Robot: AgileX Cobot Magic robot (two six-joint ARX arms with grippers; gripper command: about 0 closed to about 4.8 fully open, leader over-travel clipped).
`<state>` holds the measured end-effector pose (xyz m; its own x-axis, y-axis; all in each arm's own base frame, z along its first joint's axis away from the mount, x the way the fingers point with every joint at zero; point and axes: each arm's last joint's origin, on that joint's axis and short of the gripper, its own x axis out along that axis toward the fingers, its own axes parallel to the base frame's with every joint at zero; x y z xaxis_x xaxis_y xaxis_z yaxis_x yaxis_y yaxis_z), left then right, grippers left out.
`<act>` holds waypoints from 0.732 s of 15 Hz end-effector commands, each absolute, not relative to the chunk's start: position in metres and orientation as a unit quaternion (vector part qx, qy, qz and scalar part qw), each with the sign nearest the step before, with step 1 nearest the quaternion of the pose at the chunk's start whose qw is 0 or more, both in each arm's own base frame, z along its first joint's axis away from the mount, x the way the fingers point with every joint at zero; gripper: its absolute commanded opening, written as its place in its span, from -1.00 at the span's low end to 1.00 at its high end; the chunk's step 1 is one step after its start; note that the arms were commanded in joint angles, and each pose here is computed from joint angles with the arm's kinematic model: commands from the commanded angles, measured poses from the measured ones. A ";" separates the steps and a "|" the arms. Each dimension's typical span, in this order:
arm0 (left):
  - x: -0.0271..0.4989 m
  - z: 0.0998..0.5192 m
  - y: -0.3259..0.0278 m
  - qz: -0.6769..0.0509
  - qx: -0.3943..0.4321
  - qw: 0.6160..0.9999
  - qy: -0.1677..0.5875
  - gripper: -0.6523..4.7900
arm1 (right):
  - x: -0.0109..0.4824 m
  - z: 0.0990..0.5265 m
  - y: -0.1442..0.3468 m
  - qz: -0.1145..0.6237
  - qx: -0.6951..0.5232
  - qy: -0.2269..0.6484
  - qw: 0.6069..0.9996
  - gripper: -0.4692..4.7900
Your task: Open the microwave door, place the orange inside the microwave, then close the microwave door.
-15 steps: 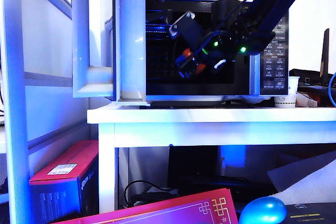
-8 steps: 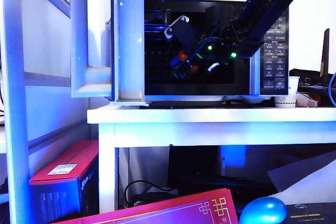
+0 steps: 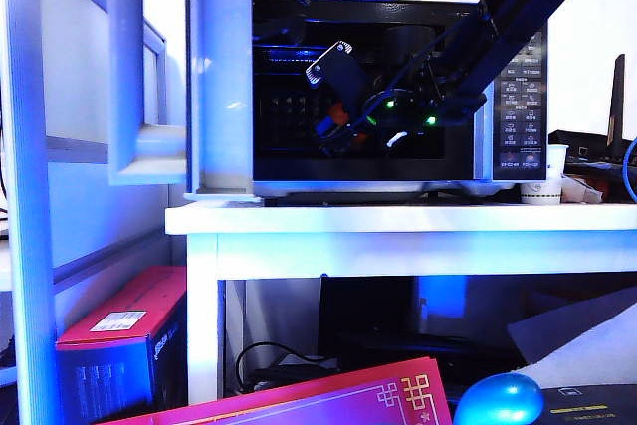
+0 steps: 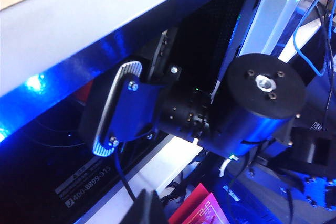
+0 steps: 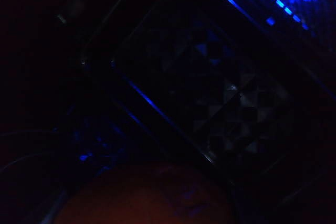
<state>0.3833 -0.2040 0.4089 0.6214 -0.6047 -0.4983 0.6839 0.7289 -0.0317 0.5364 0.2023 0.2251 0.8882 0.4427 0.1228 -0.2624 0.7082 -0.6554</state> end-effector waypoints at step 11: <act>0.382 0.388 -0.203 -0.354 0.064 0.873 0.328 -0.78 | 0.528 0.240 0.216 0.171 -0.306 -0.107 0.930 1.00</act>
<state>0.3834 -0.2027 0.4084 0.6196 -0.6000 -0.5060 0.6836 0.7293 -0.0278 0.5306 0.2157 0.2282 0.9171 0.3921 0.0722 -0.2694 0.7430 -0.6127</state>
